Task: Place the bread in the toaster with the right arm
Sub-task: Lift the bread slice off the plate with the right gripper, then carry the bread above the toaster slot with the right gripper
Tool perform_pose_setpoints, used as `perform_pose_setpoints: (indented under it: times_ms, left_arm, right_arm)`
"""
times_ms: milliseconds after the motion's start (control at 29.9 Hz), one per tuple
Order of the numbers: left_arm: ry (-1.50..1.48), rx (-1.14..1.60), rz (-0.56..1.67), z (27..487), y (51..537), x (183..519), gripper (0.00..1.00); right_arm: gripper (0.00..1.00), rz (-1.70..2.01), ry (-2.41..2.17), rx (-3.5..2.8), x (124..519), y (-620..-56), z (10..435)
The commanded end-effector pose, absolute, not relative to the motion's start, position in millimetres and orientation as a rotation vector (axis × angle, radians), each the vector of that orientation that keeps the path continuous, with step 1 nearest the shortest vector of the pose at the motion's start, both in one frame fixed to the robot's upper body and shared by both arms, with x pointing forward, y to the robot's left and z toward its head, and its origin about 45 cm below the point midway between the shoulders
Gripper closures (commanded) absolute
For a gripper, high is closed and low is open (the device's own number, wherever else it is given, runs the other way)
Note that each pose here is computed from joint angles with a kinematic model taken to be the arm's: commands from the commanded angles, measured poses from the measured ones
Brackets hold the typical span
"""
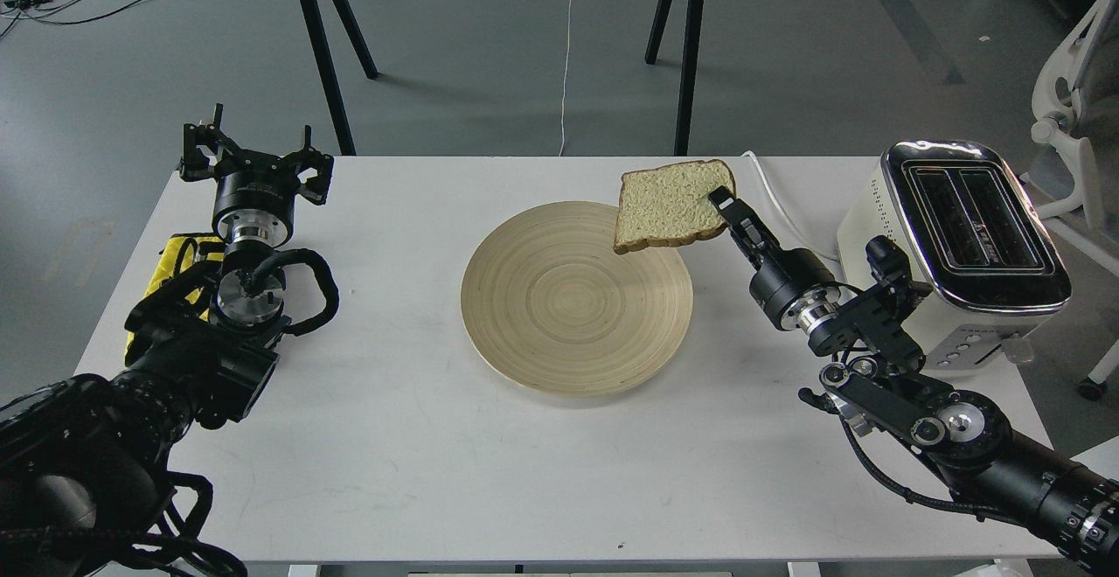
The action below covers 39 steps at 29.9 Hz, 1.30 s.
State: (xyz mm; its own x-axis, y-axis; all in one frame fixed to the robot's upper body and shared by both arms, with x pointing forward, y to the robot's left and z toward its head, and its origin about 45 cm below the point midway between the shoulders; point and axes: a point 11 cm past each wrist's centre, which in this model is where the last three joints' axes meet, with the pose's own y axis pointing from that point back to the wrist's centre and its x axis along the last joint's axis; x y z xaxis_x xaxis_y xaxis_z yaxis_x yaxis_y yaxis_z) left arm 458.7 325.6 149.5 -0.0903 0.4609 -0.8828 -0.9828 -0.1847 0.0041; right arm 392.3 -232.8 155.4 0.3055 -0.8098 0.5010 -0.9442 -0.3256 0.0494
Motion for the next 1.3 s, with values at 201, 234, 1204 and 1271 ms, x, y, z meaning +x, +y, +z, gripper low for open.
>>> perform_pose_setpoints:
  times_ms: [201, 234, 1204, 1271]
  left_arm:
    - [0.782, -0.937, 1.565, 150, 325, 459, 0.00]
    - [0.782, -0.935, 1.566, 149, 326, 459, 0.00]
    - [0.782, -0.937, 1.565, 150, 325, 459, 0.00]
    - [0.782, -0.937, 1.565, 150, 325, 459, 0.00]
  right_arm:
    - [0.96, 0.880, -1.761, 2.100, 400, -330, 291]
    - [0.96, 0.911, -1.749, 2.072, 396, -341, 300]
    - [0.97, 0.927, -1.299, 1.552, 310, -505, 320]
    - [0.97, 0.915, -1.282, 1.557, 308, -504, 314]
